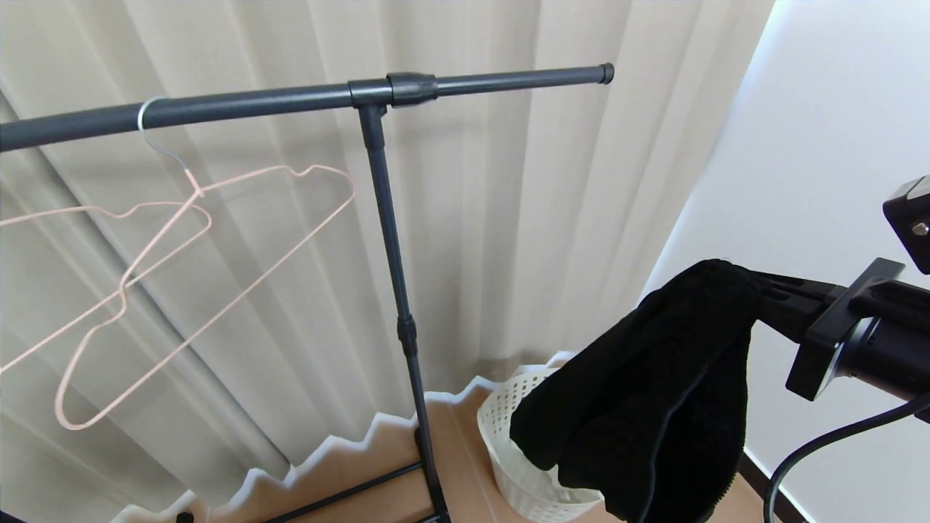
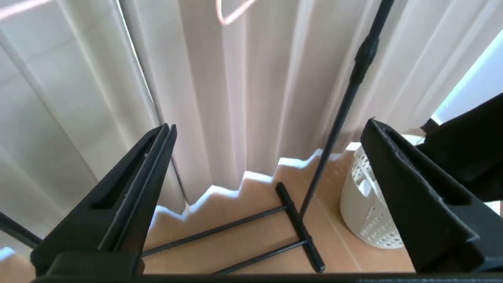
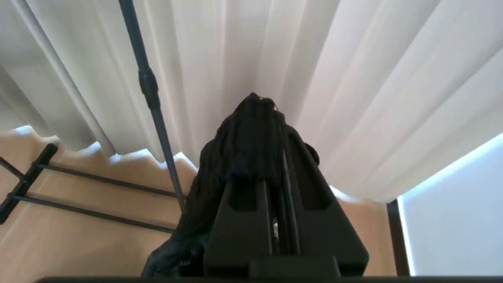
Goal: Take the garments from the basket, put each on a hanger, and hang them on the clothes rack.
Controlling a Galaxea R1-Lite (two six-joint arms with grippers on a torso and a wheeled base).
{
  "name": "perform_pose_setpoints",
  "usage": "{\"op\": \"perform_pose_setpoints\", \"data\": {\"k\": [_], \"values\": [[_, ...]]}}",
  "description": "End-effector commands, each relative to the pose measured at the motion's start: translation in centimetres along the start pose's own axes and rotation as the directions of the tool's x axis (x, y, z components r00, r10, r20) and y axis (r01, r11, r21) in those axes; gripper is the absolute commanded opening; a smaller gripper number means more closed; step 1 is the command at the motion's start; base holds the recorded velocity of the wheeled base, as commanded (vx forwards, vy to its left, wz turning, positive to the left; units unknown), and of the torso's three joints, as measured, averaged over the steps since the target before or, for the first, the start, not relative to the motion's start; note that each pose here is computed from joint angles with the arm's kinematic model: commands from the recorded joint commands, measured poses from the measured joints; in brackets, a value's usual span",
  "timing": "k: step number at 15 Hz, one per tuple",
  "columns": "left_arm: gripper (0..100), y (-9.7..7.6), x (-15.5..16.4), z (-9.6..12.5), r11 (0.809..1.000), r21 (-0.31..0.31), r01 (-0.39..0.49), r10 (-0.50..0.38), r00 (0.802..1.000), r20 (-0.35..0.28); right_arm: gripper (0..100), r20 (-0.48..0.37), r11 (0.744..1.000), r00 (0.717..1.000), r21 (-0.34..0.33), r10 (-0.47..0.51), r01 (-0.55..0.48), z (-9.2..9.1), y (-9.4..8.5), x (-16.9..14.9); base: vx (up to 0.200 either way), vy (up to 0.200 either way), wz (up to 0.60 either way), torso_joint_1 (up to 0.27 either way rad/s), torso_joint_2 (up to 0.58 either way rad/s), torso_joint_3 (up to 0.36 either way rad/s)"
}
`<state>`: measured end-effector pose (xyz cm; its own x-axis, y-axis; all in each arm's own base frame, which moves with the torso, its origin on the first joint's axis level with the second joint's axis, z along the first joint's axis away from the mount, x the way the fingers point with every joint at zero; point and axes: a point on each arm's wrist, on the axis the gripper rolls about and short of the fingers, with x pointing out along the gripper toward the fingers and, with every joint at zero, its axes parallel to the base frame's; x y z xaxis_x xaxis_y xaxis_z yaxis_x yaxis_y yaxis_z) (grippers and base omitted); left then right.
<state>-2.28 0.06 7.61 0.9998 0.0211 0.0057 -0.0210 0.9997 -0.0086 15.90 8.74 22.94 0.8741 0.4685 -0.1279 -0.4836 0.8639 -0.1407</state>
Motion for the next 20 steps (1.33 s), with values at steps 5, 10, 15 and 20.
{"op": "perform_pose_setpoints", "data": {"k": [5,10,15,20], "values": [[100,0.00,0.00,0.00,1.000,-0.001,0.000,0.000,1.000,0.000,0,-0.002,1.000,1.000,0.000,0.001,-0.001,-0.07,0.02,0.04,0.000,0.000,0.00,0.237,-0.59,-0.156],[100,0.00,0.00,0.00,1.000,-0.001,0.000,0.000,1.000,0.000,0,-0.004,1.000,1.000,0.000,0.001,-0.001,-0.09,0.02,0.08,0.000,0.000,0.00,0.175,-0.41,-0.050],[100,0.00,0.00,0.00,1.000,-0.001,-0.002,0.002,1.000,0.000,0,-0.004,1.000,1.000,0.000,0.001,-0.001,-0.09,0.02,0.08,0.000,0.000,0.00,0.162,-0.37,-0.170],[100,0.00,0.00,0.00,1.000,-0.001,-0.002,0.002,1.000,0.000,0,-0.005,1.000,1.000,0.000,-0.002,0.002,-0.12,0.00,0.12,0.000,0.000,0.00,0.161,-0.35,-0.197]]}}
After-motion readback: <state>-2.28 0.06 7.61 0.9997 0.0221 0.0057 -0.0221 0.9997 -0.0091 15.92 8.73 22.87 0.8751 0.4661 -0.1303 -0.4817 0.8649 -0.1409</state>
